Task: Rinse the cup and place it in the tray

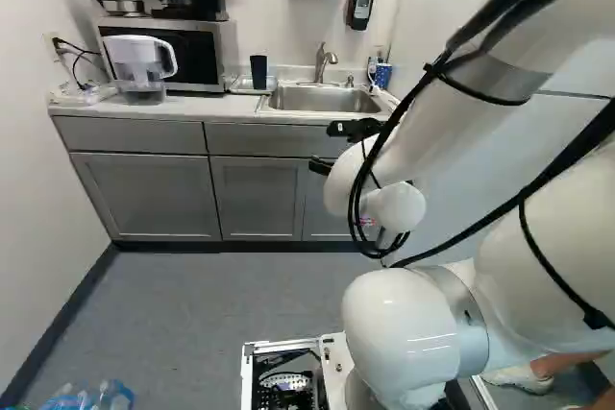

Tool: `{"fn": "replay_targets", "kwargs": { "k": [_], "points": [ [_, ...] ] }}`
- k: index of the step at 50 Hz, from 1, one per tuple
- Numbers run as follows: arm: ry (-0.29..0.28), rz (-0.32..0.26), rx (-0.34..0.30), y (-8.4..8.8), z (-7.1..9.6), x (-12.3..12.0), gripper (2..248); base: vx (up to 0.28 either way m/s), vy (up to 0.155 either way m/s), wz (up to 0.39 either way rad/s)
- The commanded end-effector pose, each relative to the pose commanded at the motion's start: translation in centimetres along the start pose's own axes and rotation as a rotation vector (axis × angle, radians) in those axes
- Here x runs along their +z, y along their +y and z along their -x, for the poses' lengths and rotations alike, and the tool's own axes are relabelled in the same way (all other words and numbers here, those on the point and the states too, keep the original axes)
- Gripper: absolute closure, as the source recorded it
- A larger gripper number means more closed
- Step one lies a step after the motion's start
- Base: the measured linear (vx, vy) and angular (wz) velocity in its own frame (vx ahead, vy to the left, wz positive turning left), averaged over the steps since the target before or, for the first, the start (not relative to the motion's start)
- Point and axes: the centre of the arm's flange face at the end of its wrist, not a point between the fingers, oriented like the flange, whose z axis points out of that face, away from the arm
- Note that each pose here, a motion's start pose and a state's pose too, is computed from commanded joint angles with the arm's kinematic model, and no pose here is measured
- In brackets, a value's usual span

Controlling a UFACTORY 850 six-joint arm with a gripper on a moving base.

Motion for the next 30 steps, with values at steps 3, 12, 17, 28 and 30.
{"fn": "replay_targets", "kwargs": {
  "k": [3,12,17,28,30],
  "points": [
    [0.002,-0.001,0.000,-0.02,0.09,-0.08,3,0.000,0.000,0.000],
    [0.006,-0.002,0.000,-0.06,0.23,-0.21,3,0.000,0.000,0.000],
    [0.006,-0.002,0.000,-0.06,0.24,-0.22,3,0.000,0.000,0.000],
    [0.006,-0.002,0.000,-0.06,0.24,-0.22,3,0.000,0.000,0.000],
    [0.006,-0.002,0.000,-0.06,0.24,-0.22,3,0.000,0.000,0.000]
  ]
}}
